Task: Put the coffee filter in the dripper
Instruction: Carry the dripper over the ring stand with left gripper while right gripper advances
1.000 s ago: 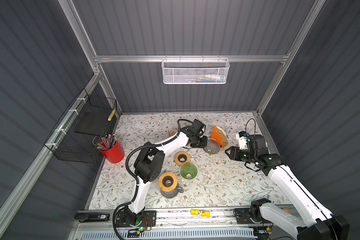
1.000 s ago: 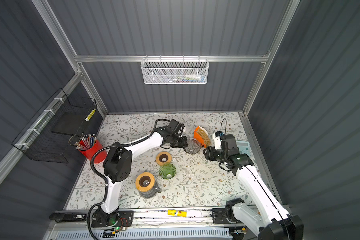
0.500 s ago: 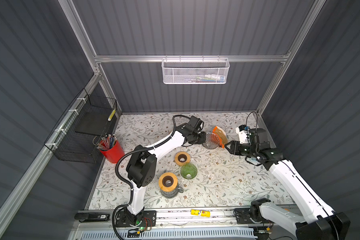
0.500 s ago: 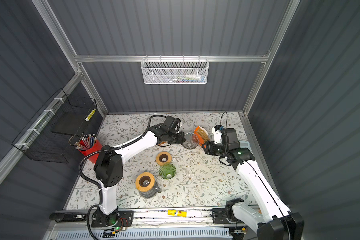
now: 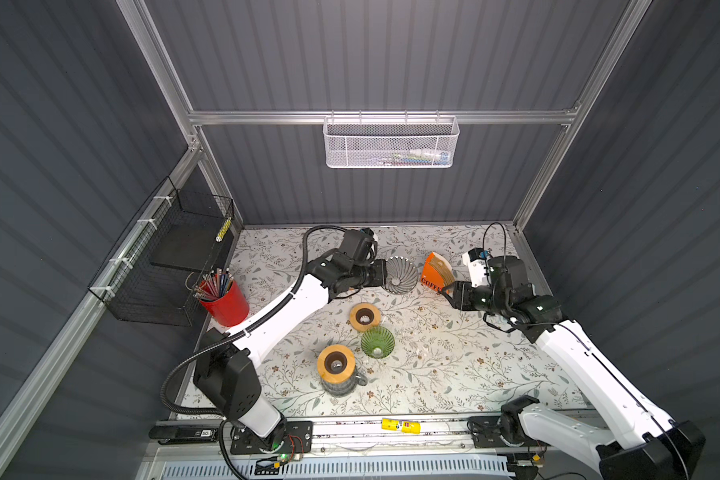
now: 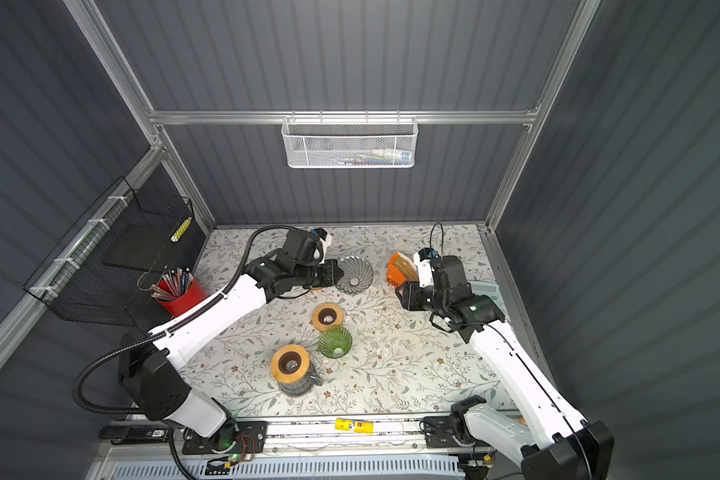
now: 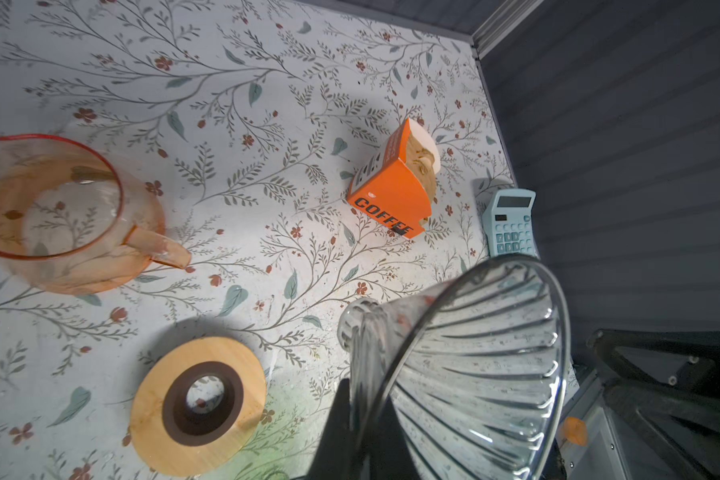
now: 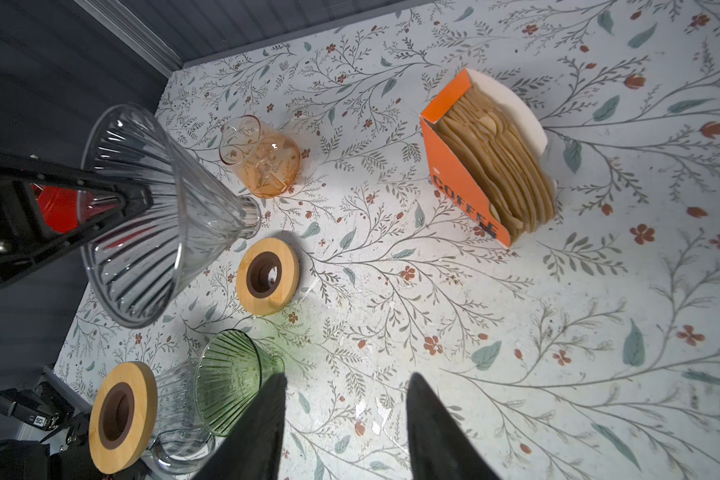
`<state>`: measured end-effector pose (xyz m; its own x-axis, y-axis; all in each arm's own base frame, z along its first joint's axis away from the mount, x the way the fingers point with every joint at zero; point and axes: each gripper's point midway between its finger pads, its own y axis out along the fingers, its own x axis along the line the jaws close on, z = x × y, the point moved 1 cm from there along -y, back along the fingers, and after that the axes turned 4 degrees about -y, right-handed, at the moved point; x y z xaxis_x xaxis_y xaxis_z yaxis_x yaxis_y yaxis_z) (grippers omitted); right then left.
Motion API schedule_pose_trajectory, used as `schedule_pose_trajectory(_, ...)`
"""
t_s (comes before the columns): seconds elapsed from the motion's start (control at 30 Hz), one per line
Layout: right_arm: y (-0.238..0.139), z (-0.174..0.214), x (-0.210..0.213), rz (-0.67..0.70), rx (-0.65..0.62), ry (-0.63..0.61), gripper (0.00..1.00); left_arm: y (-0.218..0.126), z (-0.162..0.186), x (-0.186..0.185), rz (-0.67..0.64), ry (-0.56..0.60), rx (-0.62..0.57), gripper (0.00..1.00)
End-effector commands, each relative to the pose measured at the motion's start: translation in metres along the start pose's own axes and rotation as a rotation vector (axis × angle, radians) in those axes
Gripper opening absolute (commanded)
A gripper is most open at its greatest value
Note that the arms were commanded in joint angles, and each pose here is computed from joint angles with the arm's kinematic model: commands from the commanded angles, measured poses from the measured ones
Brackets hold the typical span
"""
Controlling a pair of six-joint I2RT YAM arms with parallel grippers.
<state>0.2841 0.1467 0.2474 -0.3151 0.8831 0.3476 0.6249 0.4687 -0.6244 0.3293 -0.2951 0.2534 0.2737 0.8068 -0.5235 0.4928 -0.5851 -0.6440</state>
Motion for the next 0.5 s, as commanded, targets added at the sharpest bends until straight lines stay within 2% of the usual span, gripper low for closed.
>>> schedule_pose_trajectory(0.0,-0.006,-0.015,0.013,0.003,-0.002,-0.044,0.48,-0.018,0.009,0.016,-0.040,-0.004,0.005,0.00)
schedule_pose_trajectory(0.2,0.008,-0.023,0.035,-0.028,0.033,-0.107,0.48,-0.049,0.018,0.032,-0.090,-0.025,-0.022,0.00)
schedule_pose_trajectory(0.47,0.018,-0.032,0.059,-0.052,0.042,-0.165,0.48,-0.086,0.037,0.048,-0.160,-0.057,0.013,0.00)
